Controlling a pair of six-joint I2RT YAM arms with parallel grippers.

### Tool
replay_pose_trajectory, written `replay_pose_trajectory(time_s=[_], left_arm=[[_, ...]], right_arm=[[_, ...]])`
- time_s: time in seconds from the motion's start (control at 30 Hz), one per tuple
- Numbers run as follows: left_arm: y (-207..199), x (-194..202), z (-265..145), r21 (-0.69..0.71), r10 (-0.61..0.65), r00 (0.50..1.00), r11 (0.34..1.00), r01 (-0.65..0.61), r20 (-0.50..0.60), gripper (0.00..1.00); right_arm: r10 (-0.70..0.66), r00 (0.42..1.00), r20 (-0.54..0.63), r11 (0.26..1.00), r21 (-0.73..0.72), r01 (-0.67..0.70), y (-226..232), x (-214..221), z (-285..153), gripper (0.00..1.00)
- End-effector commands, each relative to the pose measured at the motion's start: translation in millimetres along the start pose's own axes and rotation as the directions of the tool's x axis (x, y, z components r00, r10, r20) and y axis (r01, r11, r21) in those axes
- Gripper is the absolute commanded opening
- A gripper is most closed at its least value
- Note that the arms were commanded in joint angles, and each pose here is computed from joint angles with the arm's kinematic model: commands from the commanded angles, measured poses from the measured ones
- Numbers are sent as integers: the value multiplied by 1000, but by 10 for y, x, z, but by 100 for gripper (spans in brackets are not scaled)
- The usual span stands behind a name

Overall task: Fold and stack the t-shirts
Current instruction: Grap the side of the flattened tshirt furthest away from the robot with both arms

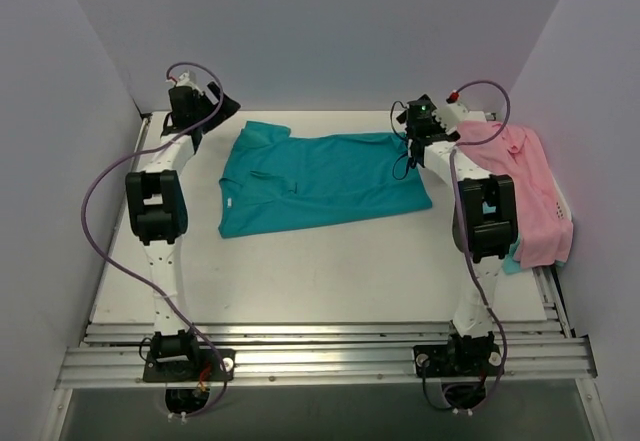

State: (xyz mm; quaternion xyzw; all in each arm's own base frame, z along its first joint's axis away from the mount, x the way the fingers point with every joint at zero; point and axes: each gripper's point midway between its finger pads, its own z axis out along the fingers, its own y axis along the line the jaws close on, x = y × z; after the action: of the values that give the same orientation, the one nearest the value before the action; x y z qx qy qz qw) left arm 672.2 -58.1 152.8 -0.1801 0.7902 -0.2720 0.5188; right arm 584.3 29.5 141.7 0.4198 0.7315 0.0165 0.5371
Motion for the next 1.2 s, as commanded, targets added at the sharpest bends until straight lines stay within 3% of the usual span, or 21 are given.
replay_pose_trajectory(time_s=[0.0,0.07,0.23,0.5,0.57,0.8,1.0,1.1,1.17], left_arm=[[235,-46,231,28,-39,999,999,40,-29,95],[531,271,396,-37,-92,990,995,89,-110,95],[696,452,648,-72,-126,983,991,117,-131,96],[519,511,778,-63,-83,990,995,76,-112,94],[280,744,847,-46,-44,989,998,38,-142,94],[131,1101,956,-40,-28,984,999,22,-173,94],[79,1099,960,-45,-23,987,999,16,-161,98],[101,1091,959,-54,-28,987,998,20,-156,84],[101,1074,963,-53,-34,988,998,26,-151,66]], right_arm=[[-16,999,-39,1000,-24,16,-41,138,111,99],[-6,998,-61,999,-34,4,-53,176,144,99],[13,997,-71,998,-54,-17,-94,190,165,98],[38,996,-75,995,-89,-45,-101,178,77,98],[41,996,-77,994,-94,-48,-115,185,54,98],[48,996,-75,994,-91,-55,-192,169,24,98],[54,996,-70,994,-90,-60,-237,117,28,98],[55,996,-72,994,-95,-61,-234,132,35,98],[51,996,-77,994,-96,-59,-235,157,50,98]])
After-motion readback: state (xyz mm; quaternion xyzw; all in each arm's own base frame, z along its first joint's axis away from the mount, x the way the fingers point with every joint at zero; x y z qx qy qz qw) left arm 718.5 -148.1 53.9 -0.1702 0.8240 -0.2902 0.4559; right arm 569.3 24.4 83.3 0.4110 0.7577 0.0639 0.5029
